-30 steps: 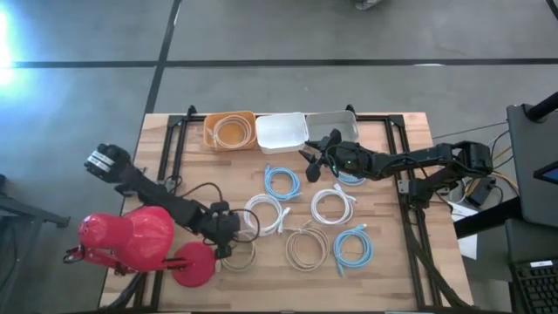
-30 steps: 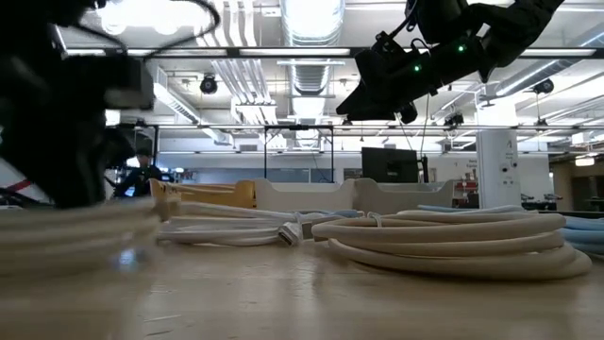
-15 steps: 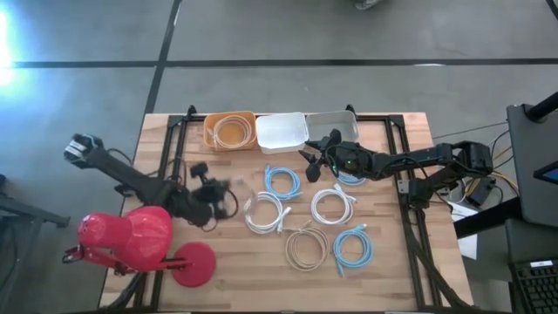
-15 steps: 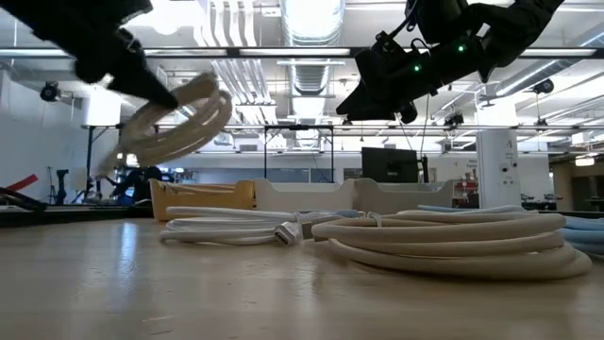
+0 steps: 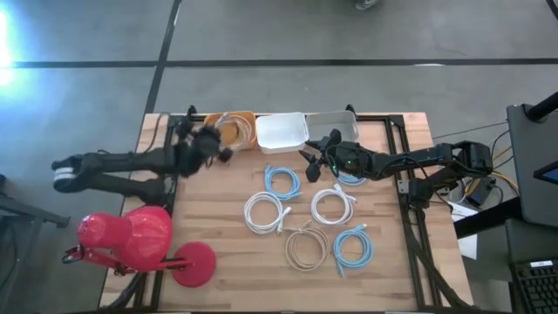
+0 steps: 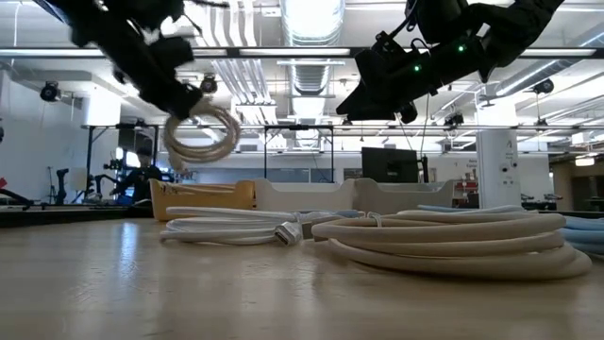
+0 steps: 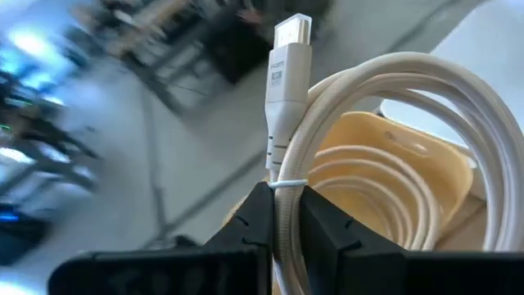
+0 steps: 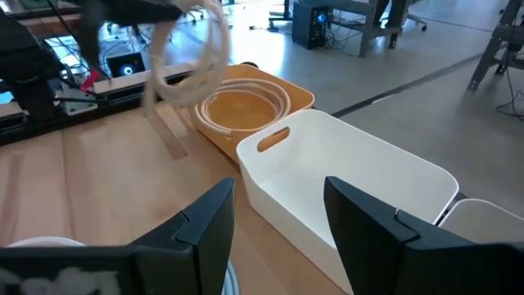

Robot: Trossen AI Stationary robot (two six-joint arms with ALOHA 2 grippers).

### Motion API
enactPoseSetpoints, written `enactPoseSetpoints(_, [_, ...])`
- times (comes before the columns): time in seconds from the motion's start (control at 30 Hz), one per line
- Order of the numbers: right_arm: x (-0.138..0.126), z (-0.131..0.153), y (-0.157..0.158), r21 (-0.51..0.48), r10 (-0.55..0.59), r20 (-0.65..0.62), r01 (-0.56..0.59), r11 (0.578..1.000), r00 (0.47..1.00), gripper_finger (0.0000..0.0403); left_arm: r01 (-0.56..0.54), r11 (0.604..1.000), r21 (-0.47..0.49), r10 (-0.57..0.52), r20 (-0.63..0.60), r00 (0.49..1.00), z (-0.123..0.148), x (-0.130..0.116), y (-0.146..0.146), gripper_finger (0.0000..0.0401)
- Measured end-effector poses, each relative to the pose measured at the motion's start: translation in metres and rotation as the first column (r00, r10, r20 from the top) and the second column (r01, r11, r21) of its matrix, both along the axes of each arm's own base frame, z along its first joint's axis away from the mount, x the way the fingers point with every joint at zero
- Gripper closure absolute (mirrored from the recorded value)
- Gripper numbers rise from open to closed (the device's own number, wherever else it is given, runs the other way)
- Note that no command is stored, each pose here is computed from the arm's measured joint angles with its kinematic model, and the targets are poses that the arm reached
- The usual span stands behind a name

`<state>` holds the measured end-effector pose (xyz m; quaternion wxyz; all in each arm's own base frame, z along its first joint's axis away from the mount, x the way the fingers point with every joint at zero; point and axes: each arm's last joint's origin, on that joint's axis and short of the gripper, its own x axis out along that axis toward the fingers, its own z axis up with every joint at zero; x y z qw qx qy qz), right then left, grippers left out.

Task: Sort HDMI cables
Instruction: Put the brown hdmi cable into the yellow bin

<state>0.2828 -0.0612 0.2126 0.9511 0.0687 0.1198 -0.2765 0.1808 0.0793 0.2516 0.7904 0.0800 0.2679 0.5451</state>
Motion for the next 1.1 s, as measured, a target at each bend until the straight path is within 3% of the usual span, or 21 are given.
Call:
enactPoseSetpoints(0.13, [0.0, 0.0, 0.0, 0.0, 0.0, 0.0, 0.0, 1.0, 1.0, 0.022, 0.069, 0.995, -0.077, -0.064, 0.067, 0.996, -0.004, 0.0, 0.045, 0.0367])
enactPoseSetpoints(0.4, [0.0, 0.0, 0.0, -0.013, 0.004, -0.008, -0.004, 1.0, 1.0, 0.022, -0.005, 0.989, -0.151, 0.002, -0.018, 1.0, -0.036, -0.008, 0.103, 0.0366])
enactPoseSetpoints(0.63, [0.0, 0.0, 0.0, -0.019, 0.005, -0.012, -0.005, 1.0, 1.0, 0.022, -0.004, 0.985, -0.174, -0.013, -0.097, 0.995, -0.063, 0.004, 0.118, 0.0361])
enactPoseSetpoints(0.8, [0.0, 0.0, 0.0, -0.019, 0.004, -0.013, -0.005, 1.0, 1.0, 0.022, -0.045, 0.98, -0.191, 0.01, -0.178, 0.984, -0.077, 0.008, 0.123, 0.0331])
enactPoseSetpoints(0.93, [0.0, -0.001, 0.0, -0.015, 0.004, -0.012, -0.004, 1.0, 1.0, 0.022, -0.083, 0.985, -0.154, 0.049, -0.212, 0.976, -0.072, 0.01, 0.127, 0.0298])
enactPoseSetpoints(1.1, [-0.001, -0.003, 0.0, -0.002, 0.001, -0.012, -0.001, 1.0, 1.0, 0.022, -0.071, 0.992, -0.106, 0.054, -0.162, 0.985, -0.051, 0.012, 0.126, 0.0267])
